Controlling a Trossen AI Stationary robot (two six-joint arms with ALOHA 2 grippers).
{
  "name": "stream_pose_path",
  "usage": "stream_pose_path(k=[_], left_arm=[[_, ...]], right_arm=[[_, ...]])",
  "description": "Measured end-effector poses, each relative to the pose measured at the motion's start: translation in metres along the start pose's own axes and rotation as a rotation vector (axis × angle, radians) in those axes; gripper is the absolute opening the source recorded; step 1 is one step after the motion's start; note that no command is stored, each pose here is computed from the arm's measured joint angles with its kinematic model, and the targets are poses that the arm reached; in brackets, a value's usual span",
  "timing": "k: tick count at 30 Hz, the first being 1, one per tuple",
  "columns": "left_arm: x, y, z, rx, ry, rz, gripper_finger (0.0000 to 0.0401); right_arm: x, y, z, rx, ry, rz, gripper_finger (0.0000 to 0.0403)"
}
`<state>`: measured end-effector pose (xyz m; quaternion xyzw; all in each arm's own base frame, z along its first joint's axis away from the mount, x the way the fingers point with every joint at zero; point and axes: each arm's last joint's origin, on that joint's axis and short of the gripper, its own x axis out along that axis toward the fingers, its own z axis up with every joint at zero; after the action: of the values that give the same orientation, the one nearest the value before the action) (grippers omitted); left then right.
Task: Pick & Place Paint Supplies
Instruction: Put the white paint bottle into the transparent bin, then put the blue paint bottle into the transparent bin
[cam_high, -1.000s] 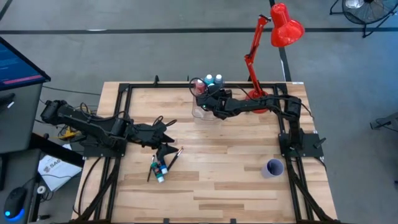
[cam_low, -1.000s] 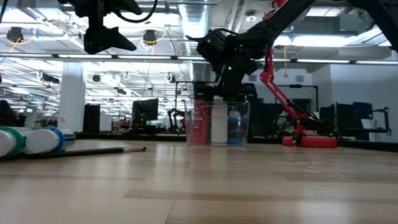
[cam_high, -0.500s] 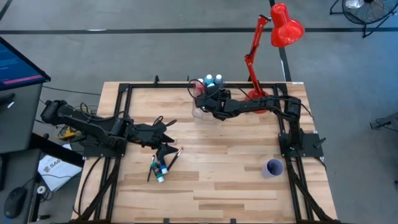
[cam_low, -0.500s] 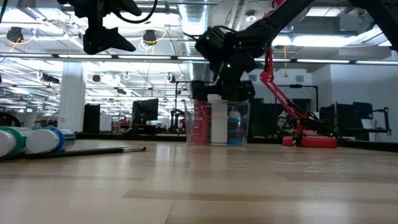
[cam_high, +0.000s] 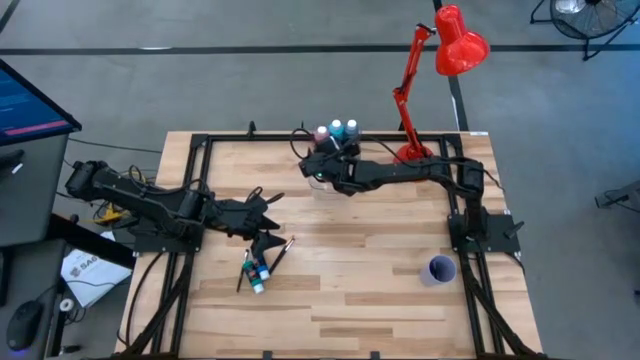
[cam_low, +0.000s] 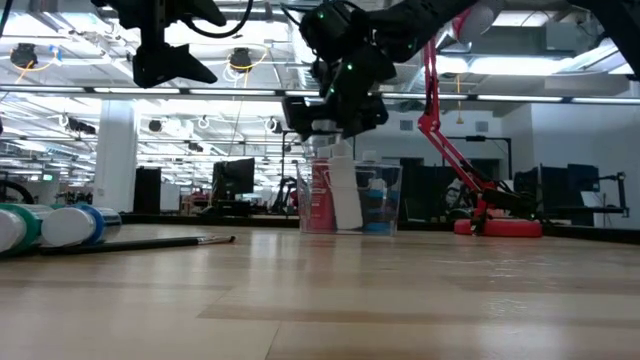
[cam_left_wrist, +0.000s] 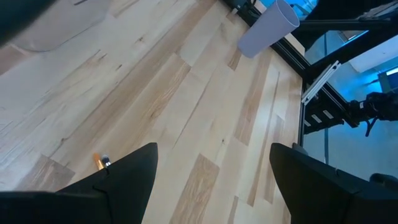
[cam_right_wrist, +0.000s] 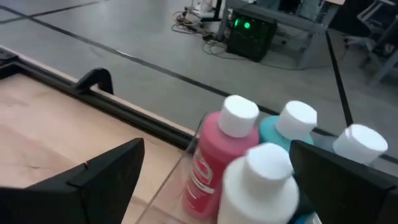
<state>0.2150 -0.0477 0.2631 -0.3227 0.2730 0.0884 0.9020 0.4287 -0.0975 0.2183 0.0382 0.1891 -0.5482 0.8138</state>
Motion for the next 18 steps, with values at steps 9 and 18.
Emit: stream_pose_path(k=[9, 18], left_arm=[[0.0, 0.0, 0.0, 0.0, 0.001, 0.001, 0.0305], [0.0, 0.0, 0.0, -0.001, 0.001, 0.001, 0.0305]], right_arm=[[-0.003, 0.002, 0.003, -0.017, 0.006, 0.0, 0.0394], [-0.025, -0.007, 0.027, 0.034, -0.034, 0.032, 0.0393]])
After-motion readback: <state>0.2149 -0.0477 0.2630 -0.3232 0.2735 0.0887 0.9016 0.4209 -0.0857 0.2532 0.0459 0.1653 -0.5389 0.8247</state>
